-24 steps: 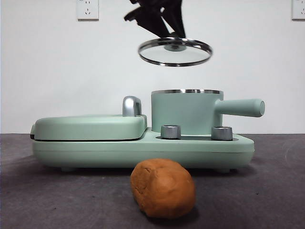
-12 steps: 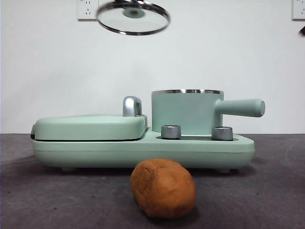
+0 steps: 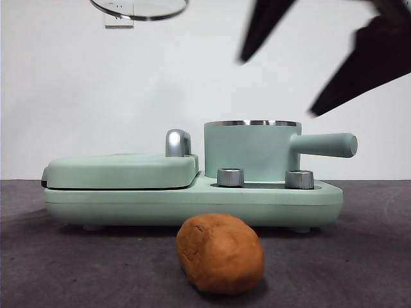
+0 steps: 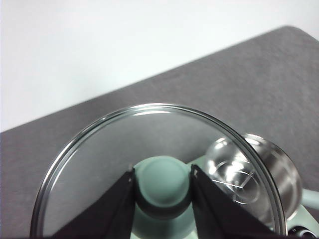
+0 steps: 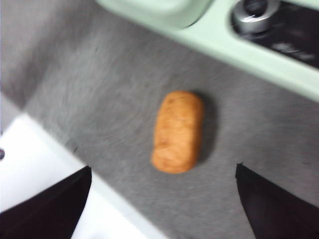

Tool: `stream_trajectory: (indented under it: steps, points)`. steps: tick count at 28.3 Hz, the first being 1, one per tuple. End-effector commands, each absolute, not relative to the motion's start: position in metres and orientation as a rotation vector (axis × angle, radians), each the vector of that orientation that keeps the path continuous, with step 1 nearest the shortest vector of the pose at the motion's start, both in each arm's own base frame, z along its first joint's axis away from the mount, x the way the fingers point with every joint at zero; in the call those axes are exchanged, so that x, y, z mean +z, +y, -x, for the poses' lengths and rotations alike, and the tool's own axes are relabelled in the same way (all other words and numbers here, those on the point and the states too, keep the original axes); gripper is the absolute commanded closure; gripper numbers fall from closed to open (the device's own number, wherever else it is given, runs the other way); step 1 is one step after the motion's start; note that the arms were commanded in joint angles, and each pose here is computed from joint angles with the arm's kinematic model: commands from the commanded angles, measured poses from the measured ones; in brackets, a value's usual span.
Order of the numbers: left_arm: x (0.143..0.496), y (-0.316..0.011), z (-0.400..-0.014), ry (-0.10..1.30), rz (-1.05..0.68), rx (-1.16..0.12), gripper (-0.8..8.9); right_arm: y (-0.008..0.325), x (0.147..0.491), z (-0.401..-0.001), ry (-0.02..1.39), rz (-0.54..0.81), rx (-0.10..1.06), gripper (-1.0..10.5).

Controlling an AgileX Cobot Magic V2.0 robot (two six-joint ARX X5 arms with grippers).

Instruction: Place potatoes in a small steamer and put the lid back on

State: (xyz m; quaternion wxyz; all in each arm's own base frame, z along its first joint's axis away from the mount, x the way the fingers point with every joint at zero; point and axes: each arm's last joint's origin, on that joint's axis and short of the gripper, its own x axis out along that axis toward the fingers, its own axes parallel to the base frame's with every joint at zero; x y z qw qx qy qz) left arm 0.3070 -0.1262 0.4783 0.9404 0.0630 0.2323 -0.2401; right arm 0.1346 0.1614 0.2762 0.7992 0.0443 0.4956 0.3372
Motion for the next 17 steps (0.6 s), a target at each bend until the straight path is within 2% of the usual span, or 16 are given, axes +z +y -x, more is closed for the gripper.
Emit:
stream_trajectory:
  steps: [1, 9, 17]
  points:
    - [0.491, -0.118, -0.304, 0.417, -0.124, -0.475, 7.65, 0.188, 0.270, -0.143, 1.119, -0.043, 0.721, 4.8]
    - [0.487, -0.104, -0.308, 0.460, -0.118, -0.430, 7.65, 0.231, 0.241, -0.167, 1.242, 0.141, 0.697, 4.8]
    - [0.487, -0.101, -0.309, 0.460, -0.113, -0.421, 7.65, 0.257, 0.180, -0.186, 1.389, 0.285, 0.657, 4.9]
